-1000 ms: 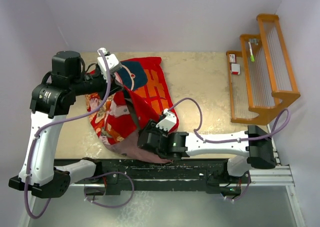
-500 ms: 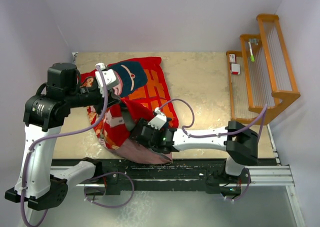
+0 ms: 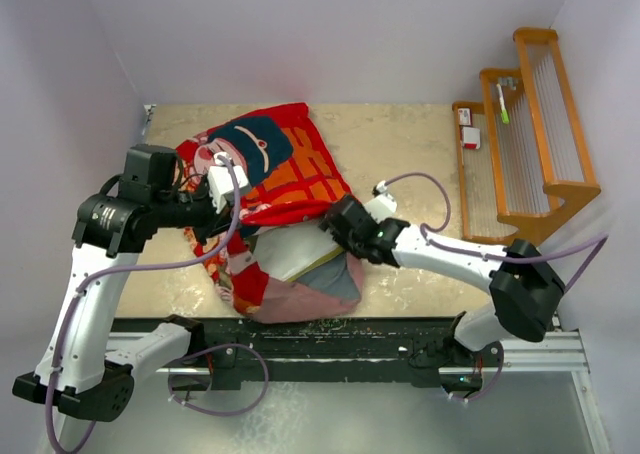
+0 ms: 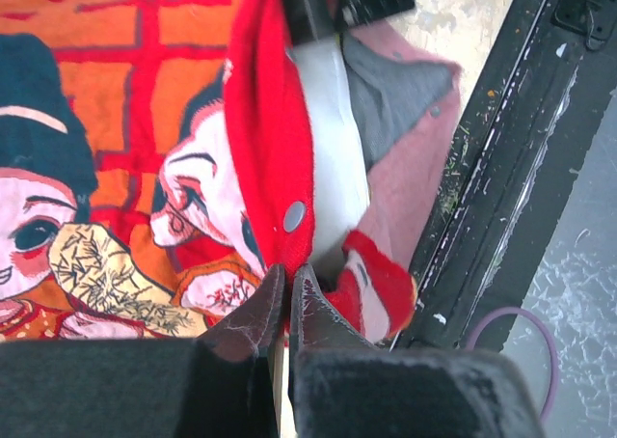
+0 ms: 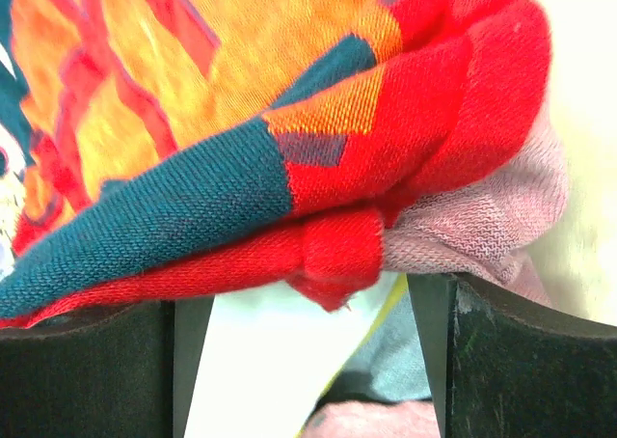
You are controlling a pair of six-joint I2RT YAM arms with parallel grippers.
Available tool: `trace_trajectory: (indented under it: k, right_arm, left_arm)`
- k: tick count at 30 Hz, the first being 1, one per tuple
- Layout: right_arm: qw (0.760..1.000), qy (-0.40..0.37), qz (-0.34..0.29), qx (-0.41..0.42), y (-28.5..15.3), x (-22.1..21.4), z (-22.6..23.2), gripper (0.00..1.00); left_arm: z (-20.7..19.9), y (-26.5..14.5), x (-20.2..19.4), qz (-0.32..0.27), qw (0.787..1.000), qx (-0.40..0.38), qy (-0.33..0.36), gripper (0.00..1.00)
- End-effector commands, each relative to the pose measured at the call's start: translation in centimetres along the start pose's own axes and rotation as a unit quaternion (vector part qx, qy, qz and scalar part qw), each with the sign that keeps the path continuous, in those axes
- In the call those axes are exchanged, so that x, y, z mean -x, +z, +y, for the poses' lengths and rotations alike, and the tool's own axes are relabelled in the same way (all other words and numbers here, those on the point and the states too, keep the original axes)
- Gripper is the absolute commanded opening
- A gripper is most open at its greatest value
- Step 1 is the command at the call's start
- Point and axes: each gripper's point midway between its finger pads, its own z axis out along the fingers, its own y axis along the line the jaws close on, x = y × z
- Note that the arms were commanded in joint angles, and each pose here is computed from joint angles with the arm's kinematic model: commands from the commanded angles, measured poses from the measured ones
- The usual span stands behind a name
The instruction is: Remove the pillowcase from the pillow
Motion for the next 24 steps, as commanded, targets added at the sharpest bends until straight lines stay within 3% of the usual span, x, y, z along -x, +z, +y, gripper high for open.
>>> trace_trajectory:
  k: [1, 6, 10, 16, 21, 24]
  right_arm:
    - [0.998, -0.040, -0.057, 0.002, 0.8, 6.8, 2.7, 0.82]
    - [0.997, -0.068, -0.030, 0.037, 0.2, 6.9, 5.1, 0.91]
    - [0.993, -0.048, 0.022, 0.102, -2.4, 0.6, 5.2, 0.97]
    - [0.994, -0.044, 0.081, 0.061, -2.6, -8.1, 2.0, 0.98]
    - [0.995, -0.034, 0.089, 0.036, -1.1, -10.0, 1.1, 0.98]
    - [0.997, -0.021, 0.068, 0.035, 0.0, -9.0, 1.1, 0.97]
  left_arm:
    - [0.5, 0.4, 0.4, -0.019, 1.000, 0.008, 0.015, 0.00]
    - [0.8, 1.4, -0.4, -0.015, 1.000, 0.006, -0.002, 0.00]
    - [0.7, 2.4, -1.8, -0.014, 1.000, 0.007, -0.009, 0.00]
    - [0.4, 2.8, -2.1, -0.017, 1.000, -0.001, -0.015, 0.00]
    - [0.2, 2.2, -1.9, -0.016, 1.000, -0.001, -0.008, 0.00]
    - [-0.1, 1.9, -2.1, -0.015, 1.000, 0.000, -0.002, 0.00]
